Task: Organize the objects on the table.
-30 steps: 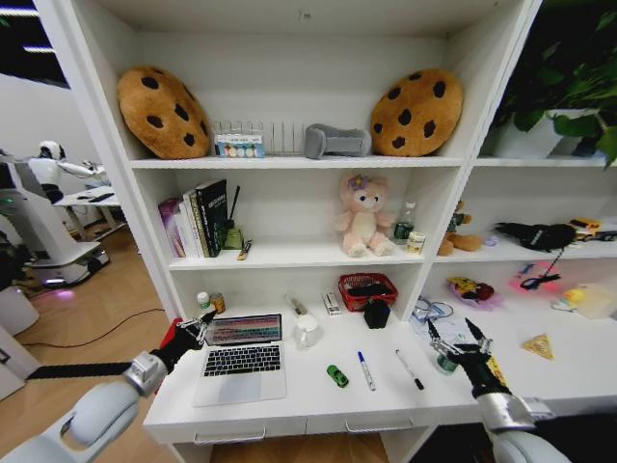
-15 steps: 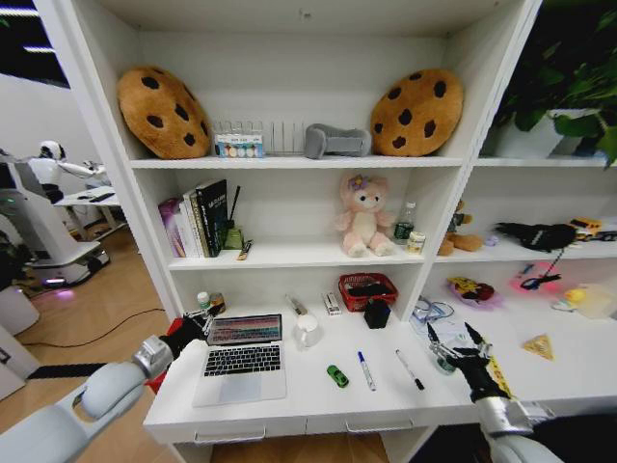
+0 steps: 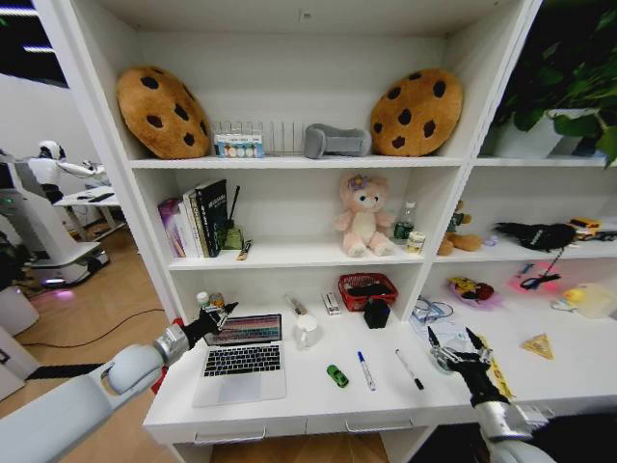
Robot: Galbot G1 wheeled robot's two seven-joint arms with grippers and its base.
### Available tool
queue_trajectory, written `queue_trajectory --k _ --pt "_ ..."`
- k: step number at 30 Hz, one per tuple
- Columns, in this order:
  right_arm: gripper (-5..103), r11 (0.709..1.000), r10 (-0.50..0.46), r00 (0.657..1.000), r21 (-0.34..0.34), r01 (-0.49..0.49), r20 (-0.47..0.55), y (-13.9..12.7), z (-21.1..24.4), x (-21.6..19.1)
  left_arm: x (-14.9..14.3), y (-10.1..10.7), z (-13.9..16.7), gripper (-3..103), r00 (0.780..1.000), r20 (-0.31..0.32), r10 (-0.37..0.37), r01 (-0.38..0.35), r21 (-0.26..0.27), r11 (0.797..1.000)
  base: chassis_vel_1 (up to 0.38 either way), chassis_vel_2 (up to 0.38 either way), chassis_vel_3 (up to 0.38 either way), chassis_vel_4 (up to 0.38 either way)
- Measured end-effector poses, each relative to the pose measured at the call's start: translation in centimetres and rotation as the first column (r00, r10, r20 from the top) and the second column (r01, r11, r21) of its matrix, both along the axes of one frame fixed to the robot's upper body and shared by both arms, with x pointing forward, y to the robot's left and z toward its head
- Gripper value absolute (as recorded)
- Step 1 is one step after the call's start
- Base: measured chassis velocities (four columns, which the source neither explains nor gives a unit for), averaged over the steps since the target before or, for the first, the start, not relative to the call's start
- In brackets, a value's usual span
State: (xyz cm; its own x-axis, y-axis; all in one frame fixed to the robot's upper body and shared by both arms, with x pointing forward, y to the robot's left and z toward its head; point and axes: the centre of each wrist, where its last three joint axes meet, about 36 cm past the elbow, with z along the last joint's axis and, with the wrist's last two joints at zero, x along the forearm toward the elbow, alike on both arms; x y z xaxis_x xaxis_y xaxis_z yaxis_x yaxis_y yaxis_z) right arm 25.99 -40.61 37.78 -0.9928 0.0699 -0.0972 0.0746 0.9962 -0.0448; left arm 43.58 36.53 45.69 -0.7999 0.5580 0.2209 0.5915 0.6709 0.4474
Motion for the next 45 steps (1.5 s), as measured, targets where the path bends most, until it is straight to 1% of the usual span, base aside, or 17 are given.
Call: queue_trajectory --k 3,6,12,18,23,25,26,28,29,30,31,32,33,35,40,43,45 --pt "100 1.000 -0.003 1.000 0.003 0.003 -0.002 0.0 -0.3 -0.1 2.0 0.0 -0.3 0 1.000 -0.006 -0.003 0.003 0.018 1.000 0.000 0.000 0.000 0.000" --pt "100 1.000 -0.006 1.000 0.007 0.006 -0.004 0.1 -0.5 -0.2 2.6 -0.6 -1.2 0 0.999 -0.028 -0.020 0.021 0.030 0.999 0.000 0.000 0.000 0.000" --pt "100 1.000 -0.012 1.000 0.014 0.012 -0.004 0.3 -0.8 -0.6 2.7 -1.0 -2.1 0 0.998 -0.046 -0.037 0.039 0.044 0.998 0.000 0.000 0.000 0.000" --pt "100 1.000 -0.016 1.000 0.010 0.016 -0.009 0.0 -1.3 -1.0 2.3 -0.5 -2.6 0 0.997 -0.059 -0.039 0.043 0.060 0.997 0.000 0.000 0.000 0.000" --pt "100 1.000 -0.015 1.000 0.007 0.015 -0.007 -0.1 -1.4 -0.9 0.8 0.0 -3.3 0 0.995 -0.075 -0.058 0.064 0.079 0.995 0.000 0.000 0.000 0.000" --pt "100 1.000 -0.012 1.000 0.007 0.012 -0.005 -0.1 -1.4 -0.7 -1.0 0.3 -3.8 0 0.993 -0.094 -0.071 0.080 0.086 0.993 0.000 0.000 0.000 0.000" --pt "100 1.000 -0.012 1.000 0.007 0.012 -0.005 -0.1 -1.4 -0.7 -1.0 0.3 -3.8 0 0.993 -0.094 -0.071 0.080 0.086 0.993 0.000 0.000 0.000 0.000" --pt "100 1.000 -0.011 1.000 0.007 0.011 -0.005 0.1 -1.5 -0.7 -3.1 0.7 -4.0 0 0.991 -0.118 -0.068 0.079 0.087 0.993 0.000 0.000 0.000 0.000" --pt "100 1.000 -0.011 1.000 0.007 0.011 -0.005 0.1 -1.5 -0.7 -3.1 0.7 -4.0 0 0.991 -0.118 -0.068 0.079 0.087 0.993 0.000 0.000 0.000 0.000" --pt "100 1.000 -0.010 1.000 0.008 0.010 -0.006 0.2 -1.5 -0.7 -4.3 1.0 -4.0 0 0.989 -0.129 -0.074 0.087 0.099 0.991 0.000 0.000 0.000 0.000" --pt "100 1.000 -0.010 1.000 0.008 0.010 -0.006 0.2 -1.5 -0.7 -4.3 1.0 -4.0 0 0.989 -0.129 -0.074 0.087 0.099 0.991 0.000 0.000 0.000 0.000" --pt "100 1.000 -0.009 1.000 0.009 0.009 -0.006 0.3 -1.6 -0.7 -5.2 1.0 -4.0 0 0.987 -0.132 -0.090 0.104 0.106 0.989 0.000 0.000 0.000 0.000" --pt "100 1.000 -0.009 1.000 0.009 0.009 -0.006 0.3 -1.6 -0.7 -5.2 1.0 -4.0 0 0.987 -0.132 -0.090 0.104 0.106 0.989 0.000 0.000 0.000 0.000" --pt "100 1.000 -0.007 1.000 0.011 0.007 -0.004 0.5 -1.7 -0.5 -6.5 0.8 -4.1 0 0.984 -0.134 -0.113 0.129 0.112 0.985 0.000 0.000 0.000 0.000" --pt "100 1.000 -0.006 1.000 0.012 0.006 0.004 0.6 -1.5 -0.4 -7.4 0.3 -4.5 0 0.985 -0.132 -0.112 0.126 0.098 0.987 0.000 0.000 0.000 0.000" --pt "100 1.000 -0.008 1.000 0.008 0.008 0.005 0.5 -1.4 -0.5 -8.1 0.1 -5.1 0 0.983 -0.143 -0.111 0.125 0.094 0.988 0.000 0.000 0.000 0.000" --pt "100 1.000 -0.015 1.000 0.006 0.015 0.007 0.1 -1.3 -0.8 -9.8 -0.2 -6.3 0 0.979 -0.174 -0.110 0.127 0.086 0.988 0.000 0.000 0.000 0.000"
